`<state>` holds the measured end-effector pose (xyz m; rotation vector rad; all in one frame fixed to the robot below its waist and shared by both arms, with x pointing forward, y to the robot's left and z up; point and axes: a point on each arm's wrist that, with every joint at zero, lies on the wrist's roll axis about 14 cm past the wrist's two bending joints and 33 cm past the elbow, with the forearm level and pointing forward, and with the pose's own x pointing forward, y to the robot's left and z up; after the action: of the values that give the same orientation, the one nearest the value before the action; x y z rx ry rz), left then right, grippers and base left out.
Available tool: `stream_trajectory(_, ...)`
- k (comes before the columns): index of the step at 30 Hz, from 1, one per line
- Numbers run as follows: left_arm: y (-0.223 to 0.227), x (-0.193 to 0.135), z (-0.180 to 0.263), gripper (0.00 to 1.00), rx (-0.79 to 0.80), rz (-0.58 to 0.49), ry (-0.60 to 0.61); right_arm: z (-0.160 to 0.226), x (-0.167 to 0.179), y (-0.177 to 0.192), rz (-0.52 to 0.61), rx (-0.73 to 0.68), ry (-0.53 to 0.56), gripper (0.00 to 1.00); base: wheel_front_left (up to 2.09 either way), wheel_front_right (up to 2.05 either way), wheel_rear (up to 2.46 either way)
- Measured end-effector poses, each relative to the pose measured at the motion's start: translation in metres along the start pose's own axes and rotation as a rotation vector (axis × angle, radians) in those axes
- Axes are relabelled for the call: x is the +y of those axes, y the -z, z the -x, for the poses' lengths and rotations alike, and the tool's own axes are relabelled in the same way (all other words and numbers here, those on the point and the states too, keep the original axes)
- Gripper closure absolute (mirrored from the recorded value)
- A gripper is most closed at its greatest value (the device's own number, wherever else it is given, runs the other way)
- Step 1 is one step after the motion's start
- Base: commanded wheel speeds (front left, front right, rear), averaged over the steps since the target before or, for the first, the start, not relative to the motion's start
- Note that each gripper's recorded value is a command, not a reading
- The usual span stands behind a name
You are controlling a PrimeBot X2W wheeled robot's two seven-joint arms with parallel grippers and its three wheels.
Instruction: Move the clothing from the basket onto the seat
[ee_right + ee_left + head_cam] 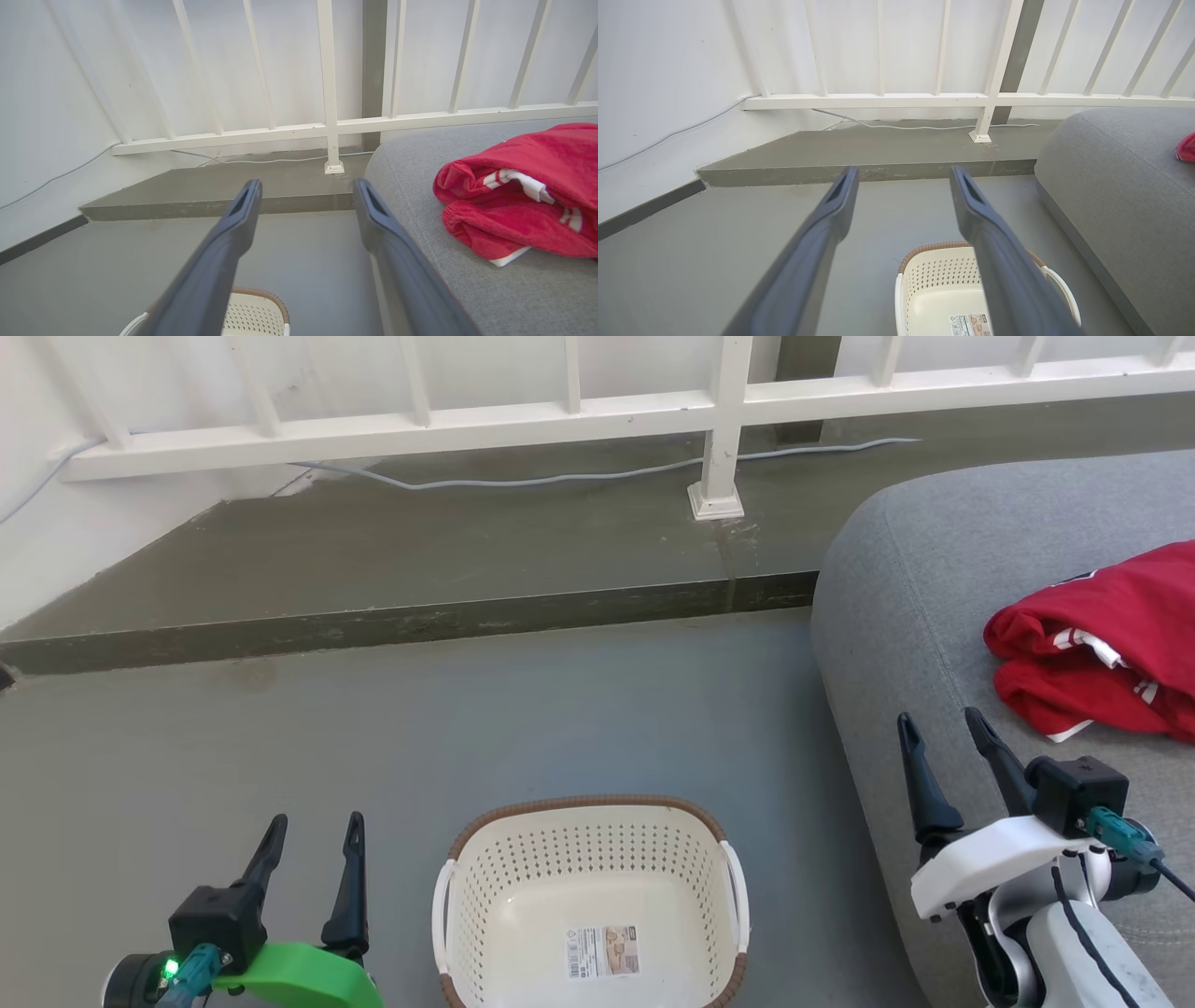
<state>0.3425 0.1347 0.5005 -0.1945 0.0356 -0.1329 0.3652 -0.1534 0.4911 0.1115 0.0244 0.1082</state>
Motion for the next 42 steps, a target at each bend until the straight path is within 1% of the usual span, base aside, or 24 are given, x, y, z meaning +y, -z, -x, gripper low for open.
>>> stream_trajectory(12, -0.002, -0.003, 0.0, 0.0, -0.011, -0.009, -0.004, 0.003, 0.0, -0.003, 0.001, 0.001, 0.001, 0.0, 0.0, 0.0, 0.0)
stream_trajectory(13, -0.002, -0.004, 0.0, 1.0, -0.012, -0.011, -0.003, 0.003, 0.001, -0.003, 0.001, -0.002, 0.0, 1.0, 0.0, 0.0, 0.0)
stream_trajectory(21, 0.027, -0.008, 0.005, 1.0, 0.074, 0.01, -0.011, 0.023, 0.005, 0.041, -0.037, 0.13, 0.02, 1.0, 0.0, 0.0, 0.0)
stream_trajectory(25, 0.031, -0.009, 0.009, 1.0, 0.088, 0.04, -0.016, 0.023, 0.001, 0.043, -0.072, 0.142, 0.038, 1.0, 0.0, 0.0, 0.0)
stream_trajectory(29, 0.031, -0.008, 0.008, 1.0, 0.091, 0.1, -0.023, 0.023, -0.006, 0.046, -0.123, 0.155, 0.064, 1.0, 0.0, 0.0, 0.0)
stream_trajectory(30, 0.031, -0.005, 0.008, 1.0, 0.092, 0.135, -0.033, 0.023, -0.008, 0.047, -0.159, 0.162, 0.076, 1.0, 0.0, 0.0, 0.0)
stream_trajectory(31, 0.031, -0.005, 0.008, 1.0, 0.092, 0.135, -0.033, 0.023, -0.008, 0.047, -0.159, 0.162, 0.076, 1.0, 0.0, 0.0, 0.0)
stream_trajectory(34, 0.032, -0.002, 0.008, 1.0, 0.104, 0.198, -0.05, 0.023, -0.011, 0.049, -0.23, 0.171, 0.094, 1.0, 0.0, 0.0, 0.0)
stream_trajectory(42, 0.033, 0.006, 0.007, 1.0, 0.112, 0.294, -0.079, 0.02, -0.018, 0.048, -0.336, 0.177, 0.124, 1.0, 0.0, 0.0, 0.0)
